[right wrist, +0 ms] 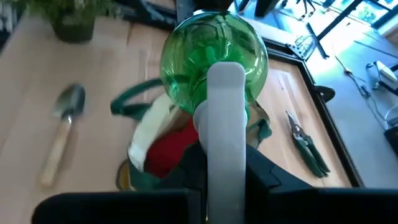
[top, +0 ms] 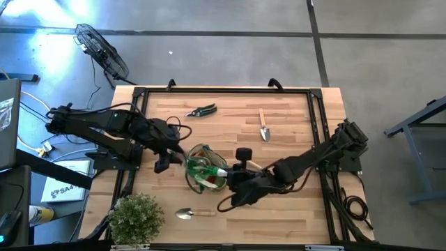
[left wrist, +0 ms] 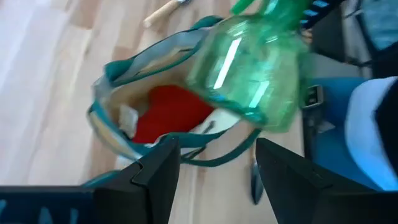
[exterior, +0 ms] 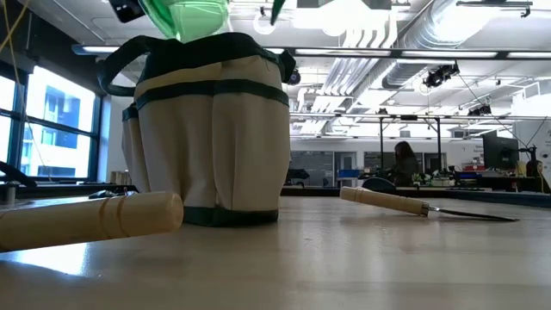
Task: Pick & Place Garden tools in Gardening bag
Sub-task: Put the spray bottle into the gardening bag
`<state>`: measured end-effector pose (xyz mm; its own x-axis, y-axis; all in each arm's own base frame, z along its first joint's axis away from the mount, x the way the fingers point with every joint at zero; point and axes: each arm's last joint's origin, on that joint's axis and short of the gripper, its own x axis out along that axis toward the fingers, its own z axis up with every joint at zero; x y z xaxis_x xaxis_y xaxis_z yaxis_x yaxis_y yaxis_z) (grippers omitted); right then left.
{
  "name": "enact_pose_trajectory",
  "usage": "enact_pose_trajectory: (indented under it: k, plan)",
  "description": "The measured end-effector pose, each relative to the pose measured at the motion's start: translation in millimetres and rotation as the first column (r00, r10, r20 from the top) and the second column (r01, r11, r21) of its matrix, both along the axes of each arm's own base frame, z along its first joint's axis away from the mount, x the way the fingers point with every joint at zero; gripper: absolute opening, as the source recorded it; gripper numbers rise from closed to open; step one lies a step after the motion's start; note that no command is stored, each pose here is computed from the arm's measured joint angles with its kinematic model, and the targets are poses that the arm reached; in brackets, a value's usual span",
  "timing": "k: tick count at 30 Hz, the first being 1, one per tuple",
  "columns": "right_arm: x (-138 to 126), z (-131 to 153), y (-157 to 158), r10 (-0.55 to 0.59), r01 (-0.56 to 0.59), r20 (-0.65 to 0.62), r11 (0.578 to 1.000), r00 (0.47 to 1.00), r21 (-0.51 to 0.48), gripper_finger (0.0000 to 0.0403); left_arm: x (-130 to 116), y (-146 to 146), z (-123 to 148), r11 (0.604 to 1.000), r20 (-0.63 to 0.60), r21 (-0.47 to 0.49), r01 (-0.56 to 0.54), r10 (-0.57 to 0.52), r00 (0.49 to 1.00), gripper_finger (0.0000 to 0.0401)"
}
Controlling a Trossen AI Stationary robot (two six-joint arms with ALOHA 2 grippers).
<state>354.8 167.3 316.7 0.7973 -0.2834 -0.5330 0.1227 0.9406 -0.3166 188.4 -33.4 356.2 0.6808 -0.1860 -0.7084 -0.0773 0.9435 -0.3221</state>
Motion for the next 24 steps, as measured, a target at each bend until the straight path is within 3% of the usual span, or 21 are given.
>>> enact_pose_trajectory:
  k: [5,9,13,19,24]
  plan:
    - [1.6,6.6,4.1,-0.054,0.052,0.091,0.998,0.994,0.028,0.0036,-2.8,2.0,-3.1,0.998,-0.044,0.021,-0.061,0.062,0.997,0.0203]
    - [7.6,15.3,7.3,-0.050,0.019,0.182,0.986,0.982,0.168,0.0036,-6.0,3.9,-6.2,0.992,-0.088,0.043,-0.119,0.123,0.989,0.0203]
    - [9.4,11.6,6.0,-0.085,0.037,0.172,0.964,0.981,0.265,0.0036,-12.6,6.0,-11.2,0.984,-0.167,0.074,-0.161,0.172,0.971,0.0203]
    - [11.7,-13.0,2.3,-0.156,0.138,0.047,0.954,0.987,0.266,0.0036,-29.9,11.0,-25.8,0.942,-0.357,0.155,-0.297,0.334,0.872,0.0203]
    - [5.3,-20.1,-1.3,-0.228,0.224,-0.014,0.941,0.974,0.253,0.0036,-38.3,13.4,-36.1,0.909,-0.435,0.213,-0.358,0.416,0.798,0.0203]
